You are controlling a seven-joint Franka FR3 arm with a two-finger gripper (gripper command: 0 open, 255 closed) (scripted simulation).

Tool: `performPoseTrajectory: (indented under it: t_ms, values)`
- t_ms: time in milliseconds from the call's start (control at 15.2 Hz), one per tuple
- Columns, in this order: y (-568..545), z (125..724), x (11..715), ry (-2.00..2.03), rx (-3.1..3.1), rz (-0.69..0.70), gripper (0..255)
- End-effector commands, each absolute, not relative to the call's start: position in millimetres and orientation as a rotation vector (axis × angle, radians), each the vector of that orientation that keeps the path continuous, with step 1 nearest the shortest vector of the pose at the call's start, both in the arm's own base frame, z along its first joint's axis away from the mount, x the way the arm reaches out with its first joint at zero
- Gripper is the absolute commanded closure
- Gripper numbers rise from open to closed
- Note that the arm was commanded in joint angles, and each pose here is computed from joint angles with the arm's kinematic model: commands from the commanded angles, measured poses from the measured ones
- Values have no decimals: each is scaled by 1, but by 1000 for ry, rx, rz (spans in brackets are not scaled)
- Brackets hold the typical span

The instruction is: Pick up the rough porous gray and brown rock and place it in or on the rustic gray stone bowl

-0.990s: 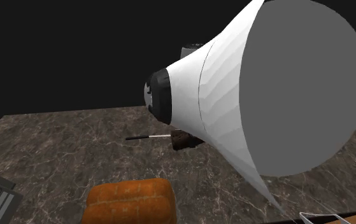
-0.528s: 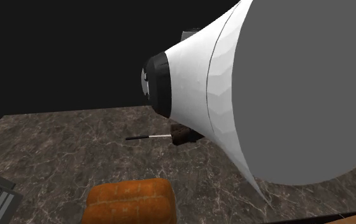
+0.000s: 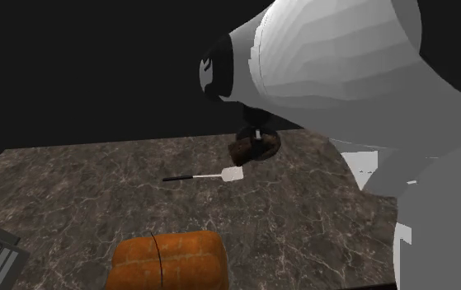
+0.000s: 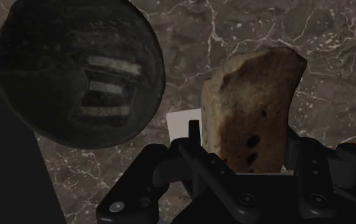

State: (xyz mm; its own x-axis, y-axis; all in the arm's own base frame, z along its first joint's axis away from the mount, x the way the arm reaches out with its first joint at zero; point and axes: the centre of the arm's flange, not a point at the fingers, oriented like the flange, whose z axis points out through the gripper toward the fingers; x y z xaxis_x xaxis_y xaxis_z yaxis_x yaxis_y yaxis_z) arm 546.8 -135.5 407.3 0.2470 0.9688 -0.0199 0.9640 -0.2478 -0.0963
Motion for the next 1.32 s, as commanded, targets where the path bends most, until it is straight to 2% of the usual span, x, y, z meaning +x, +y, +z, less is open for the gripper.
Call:
performPoseTrajectory:
  t_ms: [0, 594, 1254]
  values:
    - [-150, 407, 572, -1886, -2430, 115, 255]
    - [-207, 407, 676, -1886, -2430, 115, 255]
    - [-207, 355, 676, -1886, -2430, 115, 255]
